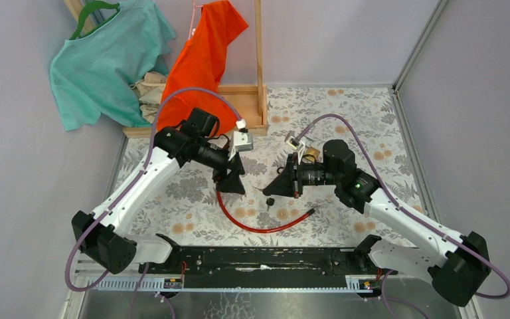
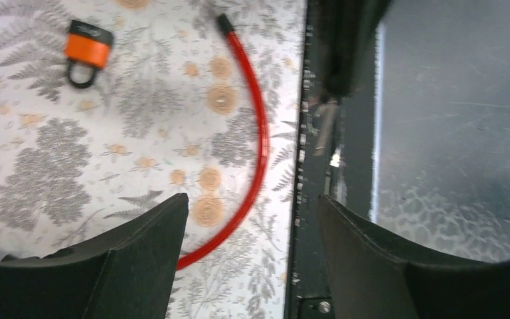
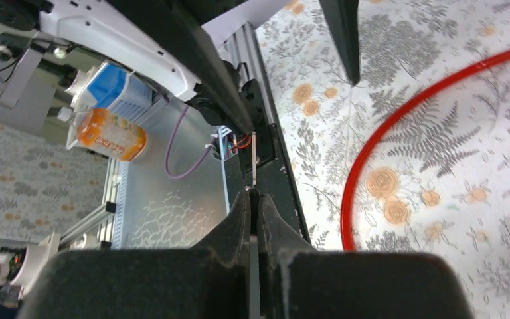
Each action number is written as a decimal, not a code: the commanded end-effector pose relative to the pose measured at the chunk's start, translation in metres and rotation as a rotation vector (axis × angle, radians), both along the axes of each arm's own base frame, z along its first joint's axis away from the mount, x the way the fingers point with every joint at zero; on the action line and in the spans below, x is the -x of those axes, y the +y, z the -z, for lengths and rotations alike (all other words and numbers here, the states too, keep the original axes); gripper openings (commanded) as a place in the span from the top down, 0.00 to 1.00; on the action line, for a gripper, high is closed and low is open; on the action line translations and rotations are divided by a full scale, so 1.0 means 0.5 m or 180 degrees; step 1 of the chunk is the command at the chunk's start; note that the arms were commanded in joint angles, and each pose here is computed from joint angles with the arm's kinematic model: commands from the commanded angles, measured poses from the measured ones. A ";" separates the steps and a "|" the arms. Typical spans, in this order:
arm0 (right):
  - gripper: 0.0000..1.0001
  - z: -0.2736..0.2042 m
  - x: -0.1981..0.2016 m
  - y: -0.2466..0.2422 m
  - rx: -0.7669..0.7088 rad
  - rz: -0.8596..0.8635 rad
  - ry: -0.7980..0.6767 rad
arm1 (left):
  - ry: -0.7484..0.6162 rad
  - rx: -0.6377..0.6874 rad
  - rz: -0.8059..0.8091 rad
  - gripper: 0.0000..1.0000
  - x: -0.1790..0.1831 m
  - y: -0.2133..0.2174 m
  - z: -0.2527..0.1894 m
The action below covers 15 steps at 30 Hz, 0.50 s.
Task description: Unlock with the key
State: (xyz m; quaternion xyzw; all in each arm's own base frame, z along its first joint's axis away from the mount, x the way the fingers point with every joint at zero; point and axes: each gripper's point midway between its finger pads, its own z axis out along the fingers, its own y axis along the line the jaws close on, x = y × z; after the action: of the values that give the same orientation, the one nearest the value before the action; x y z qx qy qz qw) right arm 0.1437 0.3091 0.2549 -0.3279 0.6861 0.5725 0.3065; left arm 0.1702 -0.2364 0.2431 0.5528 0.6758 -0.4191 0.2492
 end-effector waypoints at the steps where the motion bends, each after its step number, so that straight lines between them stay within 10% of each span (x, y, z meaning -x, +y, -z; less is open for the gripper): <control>1: 1.00 0.016 -0.020 -0.052 0.0377 0.0495 0.0076 | -0.0281 -0.0070 -0.0683 0.23 -0.133 -0.034 0.029; 6: 1.00 0.047 -0.066 -0.161 0.1017 0.1579 0.0097 | -0.0256 -0.0031 -0.1151 0.22 -0.241 -0.100 0.114; 15: 1.00 0.018 -0.053 -0.267 0.1252 0.2281 0.0089 | -0.0433 -0.0373 -0.0348 0.13 -0.313 -0.269 0.311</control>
State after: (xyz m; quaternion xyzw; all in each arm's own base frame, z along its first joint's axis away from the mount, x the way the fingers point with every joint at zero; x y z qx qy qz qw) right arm 0.1658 0.2023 0.2416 -0.1538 0.8381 0.3453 0.3932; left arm 0.2902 -0.3317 0.0876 0.5124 0.7564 -0.3362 0.2286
